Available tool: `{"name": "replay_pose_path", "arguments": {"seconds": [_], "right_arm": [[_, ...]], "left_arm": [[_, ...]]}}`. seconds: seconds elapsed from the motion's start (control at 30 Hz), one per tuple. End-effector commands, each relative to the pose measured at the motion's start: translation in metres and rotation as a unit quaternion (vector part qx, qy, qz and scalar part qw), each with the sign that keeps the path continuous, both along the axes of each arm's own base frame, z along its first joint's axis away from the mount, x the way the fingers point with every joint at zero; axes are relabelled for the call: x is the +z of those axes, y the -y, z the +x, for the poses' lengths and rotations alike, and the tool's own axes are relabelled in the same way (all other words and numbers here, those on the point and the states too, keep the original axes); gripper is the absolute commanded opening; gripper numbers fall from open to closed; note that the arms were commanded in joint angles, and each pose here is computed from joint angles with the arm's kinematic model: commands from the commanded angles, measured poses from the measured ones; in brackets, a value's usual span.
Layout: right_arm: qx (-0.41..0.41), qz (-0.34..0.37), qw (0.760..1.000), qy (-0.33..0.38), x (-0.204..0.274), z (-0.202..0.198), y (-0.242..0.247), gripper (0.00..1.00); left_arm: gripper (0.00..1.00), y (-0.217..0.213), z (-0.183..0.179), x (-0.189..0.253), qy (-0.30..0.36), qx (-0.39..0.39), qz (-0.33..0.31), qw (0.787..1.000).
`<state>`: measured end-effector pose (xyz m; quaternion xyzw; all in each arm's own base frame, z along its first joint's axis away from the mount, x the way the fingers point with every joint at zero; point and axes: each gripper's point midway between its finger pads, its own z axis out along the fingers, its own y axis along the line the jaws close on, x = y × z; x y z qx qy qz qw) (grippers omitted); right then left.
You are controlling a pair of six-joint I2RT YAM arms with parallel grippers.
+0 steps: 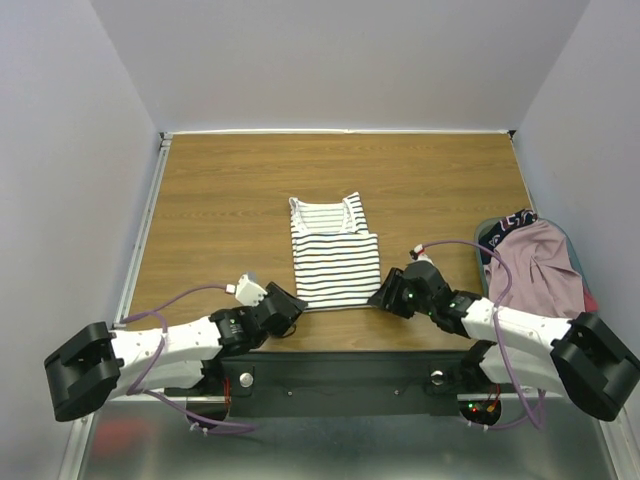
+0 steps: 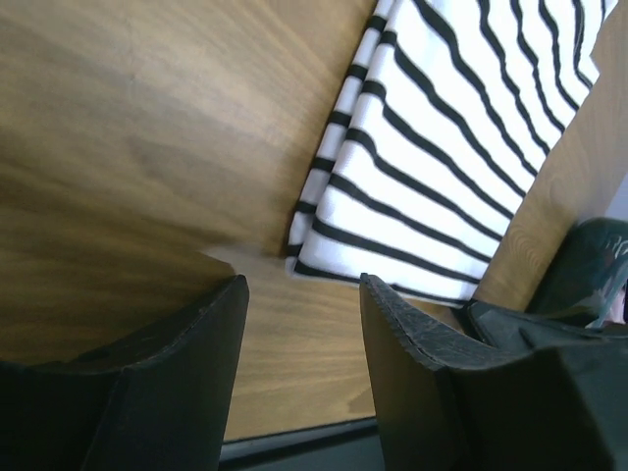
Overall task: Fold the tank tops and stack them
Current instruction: Fold the tank top
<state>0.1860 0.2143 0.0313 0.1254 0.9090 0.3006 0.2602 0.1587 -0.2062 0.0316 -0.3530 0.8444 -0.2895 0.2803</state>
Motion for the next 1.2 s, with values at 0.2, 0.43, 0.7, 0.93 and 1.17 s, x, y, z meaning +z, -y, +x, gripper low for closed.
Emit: {"name": "replay_pose_path", "arguments": {"seconds": [0.2, 0.43, 0.7, 0.93, 1.17], "right_arm": [[-0.018, -0.046, 0.999, -0.022, -0.03, -0.008, 0.017, 0.47], [-0.021, -0.058, 0.998, -0.009, -0.029, 0.0, 0.018, 0.3], [0.017, -0.065, 0.998, 0.007, -0.007, -0.007, 0.015, 0.05], [0.06, -0.04, 0.997, 0.014, 0.023, -0.05, 0.013, 0.03], [0.088, -0.011, 0.996, 0.019, 0.054, -0.092, -0.006, 0.0]], "left_arm": [[0.51, -0.01, 0.01, -0.03, -0.008, -0.022, 0.059, 0.998], [0.18, -0.002, 0.011, -0.032, 0.0, -0.048, 0.067, 0.997], [0.0, 0.015, -0.005, -0.018, 0.017, -0.116, 0.052, 0.992], [0.0, 0.04, -0.055, -0.001, 0.013, -0.174, 0.018, 0.985], [0.0, 0.065, -0.114, 0.024, -0.003, -0.213, 0.031, 0.977]]}}
